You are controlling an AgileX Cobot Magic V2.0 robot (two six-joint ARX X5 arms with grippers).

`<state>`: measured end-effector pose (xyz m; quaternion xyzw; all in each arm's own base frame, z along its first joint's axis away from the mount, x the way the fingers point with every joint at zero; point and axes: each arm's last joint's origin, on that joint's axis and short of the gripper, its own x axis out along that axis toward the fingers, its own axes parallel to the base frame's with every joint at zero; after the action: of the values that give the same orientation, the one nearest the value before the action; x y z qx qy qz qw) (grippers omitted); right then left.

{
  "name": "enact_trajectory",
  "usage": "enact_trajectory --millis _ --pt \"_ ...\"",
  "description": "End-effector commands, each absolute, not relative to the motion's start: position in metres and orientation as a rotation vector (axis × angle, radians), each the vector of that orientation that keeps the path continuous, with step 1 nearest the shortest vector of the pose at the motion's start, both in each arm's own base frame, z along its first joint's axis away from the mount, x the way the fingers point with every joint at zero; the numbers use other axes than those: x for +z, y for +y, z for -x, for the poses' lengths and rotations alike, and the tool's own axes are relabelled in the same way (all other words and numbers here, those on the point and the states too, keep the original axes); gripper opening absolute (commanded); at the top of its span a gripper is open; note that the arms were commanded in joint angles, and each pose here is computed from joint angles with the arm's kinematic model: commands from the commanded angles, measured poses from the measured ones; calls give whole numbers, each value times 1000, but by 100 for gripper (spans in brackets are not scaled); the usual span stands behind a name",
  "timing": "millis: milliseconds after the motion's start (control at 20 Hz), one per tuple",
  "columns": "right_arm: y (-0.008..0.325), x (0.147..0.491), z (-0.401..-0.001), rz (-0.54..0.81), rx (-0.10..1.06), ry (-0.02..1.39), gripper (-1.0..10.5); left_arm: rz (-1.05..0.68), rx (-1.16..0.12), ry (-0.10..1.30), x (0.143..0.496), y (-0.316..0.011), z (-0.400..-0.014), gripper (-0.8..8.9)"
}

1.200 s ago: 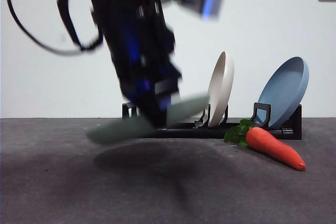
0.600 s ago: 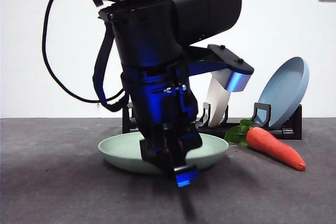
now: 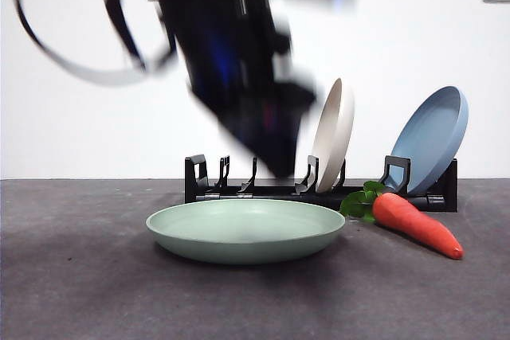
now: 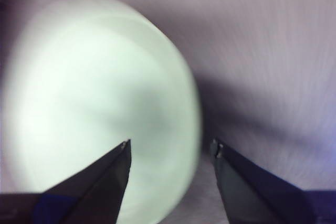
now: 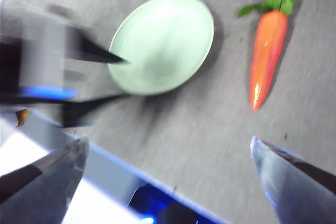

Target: Take the green plate from the plate rack,put the plate on the table,take the carrot from the table,put the carrot in the plate

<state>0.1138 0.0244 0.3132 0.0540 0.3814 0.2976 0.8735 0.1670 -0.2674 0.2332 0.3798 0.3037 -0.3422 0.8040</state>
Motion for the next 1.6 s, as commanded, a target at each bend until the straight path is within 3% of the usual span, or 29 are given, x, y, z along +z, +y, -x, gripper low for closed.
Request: enact_trajectory --millis 50,200,400,650,900,1300,1350,1450,1600 --pt "26 310 -138 -128 613 798 659 -579 -734 574 281 -246 -152 261" --pt "30 297 -180 -142 591 813 658 -325 -720 446 334 -207 -130 261" --pt "40 264 -235 -74 494 862 658 -131 -743 328 374 -161 -102 260" --pt "64 215 -282 30 424 896 658 -43 -768 305 387 -130 -83 260" --pt "85 175 -309 109 363 882 653 -59 -760 347 383 -125 -81 260" --pt "90 145 -321 113 351 915 394 -64 -758 352 383 -125 -81 260" --pt "90 145 -321 111 349 916 344 -64 -758 352 383 -125 -81 260" --pt "90 145 -320 104 359 918 136 -64 -755 352 383 -125 -81 260" --pt "90 144 -319 87 349 935 117 -64 -754 352 383 -125 -81 260"
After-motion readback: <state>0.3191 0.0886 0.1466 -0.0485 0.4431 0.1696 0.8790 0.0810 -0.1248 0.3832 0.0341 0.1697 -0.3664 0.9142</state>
